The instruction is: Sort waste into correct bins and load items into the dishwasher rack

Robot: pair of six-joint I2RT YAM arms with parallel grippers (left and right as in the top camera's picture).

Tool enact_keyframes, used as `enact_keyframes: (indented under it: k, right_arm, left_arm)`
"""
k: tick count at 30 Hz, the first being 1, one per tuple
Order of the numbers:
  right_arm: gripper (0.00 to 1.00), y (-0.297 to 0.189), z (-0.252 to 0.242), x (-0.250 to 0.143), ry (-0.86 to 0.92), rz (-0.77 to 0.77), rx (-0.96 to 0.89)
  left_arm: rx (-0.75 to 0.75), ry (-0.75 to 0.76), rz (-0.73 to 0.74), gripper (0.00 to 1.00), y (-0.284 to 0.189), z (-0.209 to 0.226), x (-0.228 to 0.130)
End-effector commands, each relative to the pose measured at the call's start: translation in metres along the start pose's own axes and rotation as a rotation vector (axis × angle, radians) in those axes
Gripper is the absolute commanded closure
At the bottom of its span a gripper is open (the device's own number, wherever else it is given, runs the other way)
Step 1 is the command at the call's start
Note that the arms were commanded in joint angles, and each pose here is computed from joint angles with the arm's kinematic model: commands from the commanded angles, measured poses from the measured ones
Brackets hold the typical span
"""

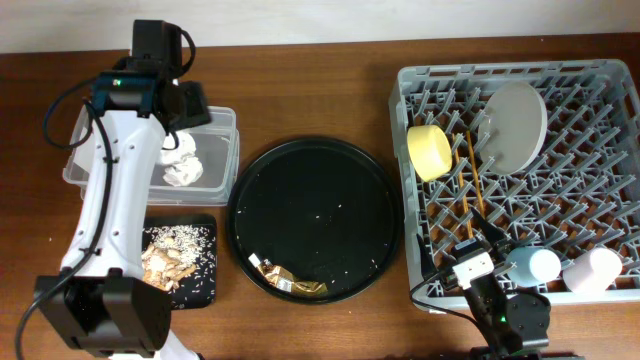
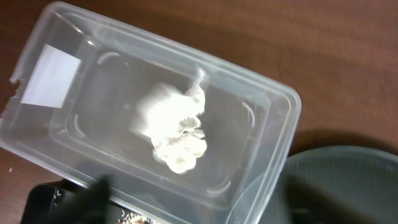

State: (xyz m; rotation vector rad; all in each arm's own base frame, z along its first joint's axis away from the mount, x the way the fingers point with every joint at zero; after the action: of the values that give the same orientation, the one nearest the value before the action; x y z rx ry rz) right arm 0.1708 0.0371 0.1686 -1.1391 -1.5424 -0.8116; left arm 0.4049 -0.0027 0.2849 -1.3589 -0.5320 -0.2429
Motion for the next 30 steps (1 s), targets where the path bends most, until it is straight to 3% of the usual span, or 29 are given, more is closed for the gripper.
enact_keyframes:
  k: [1, 6, 16, 20, 24, 25, 27, 30]
  right_arm:
    - [0.02, 0.0, -0.001, -0.003, 0.007, 0.007, -0.012]
    - [0.02, 0.0, -0.001, -0.003, 0.007, 0.007, -0.012]
    - [0.02, 0.0, -0.001, -0.003, 0.007, 0.007, -0.012]
    - [0.02, 0.0, -0.001, -0.003, 0.007, 0.007, -0.012]
    - [0.02, 0.0, -0.001, -0.003, 0.007, 0.007, -0.012]
    - [0.02, 0.0, -0.001, -0.003, 0.007, 0.007, -0.012]
    - [0.02, 0.0, -0.001, -0.003, 0.007, 0.007, -0.012]
    - [0.02, 0.0, -0.001, -0.003, 0.007, 0.007, -0.012]
  left_arm:
    - [-0.099, 0.052, -0.012, 0.01, -0.036, 0.0, -0.002]
    - [-0.333, 0.059, 0.054, 0.01, -0.086, -0.008, -0.031]
    - [-0.241, 0.325, 0.316, 0.03, -0.123, -0.081, -0.122]
    - [-0.149, 0.362, 0.491, 0.03, -0.087, -0.111, -0.187]
    - [-0.099, 0.287, 0.675, 0.08, -0.028, -0.114, -0.253]
    - [-0.115, 0.26, 0.711, 0.19, -0.012, -0.115, -0.27]
    - [-0.132, 0.191, 0.726, 0.29, 0.008, -0.117, -0.288]
    - [-0.152, 0.072, 0.693, 0.35, 0.033, -0.121, -0.304]
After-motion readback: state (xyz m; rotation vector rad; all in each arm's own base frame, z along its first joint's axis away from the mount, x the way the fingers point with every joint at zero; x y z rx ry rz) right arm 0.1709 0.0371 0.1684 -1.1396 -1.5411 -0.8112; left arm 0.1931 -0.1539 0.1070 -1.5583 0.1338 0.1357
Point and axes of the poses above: each gripper's point midway between its finger pads, its own y axis out along the fingers, its own z axis along the line the jaws close on, x = y × z, the point moved 7 cm from there along -y, back along the fingers, and after that the axes turned 5 degrees about y, right-handed, at the moved point
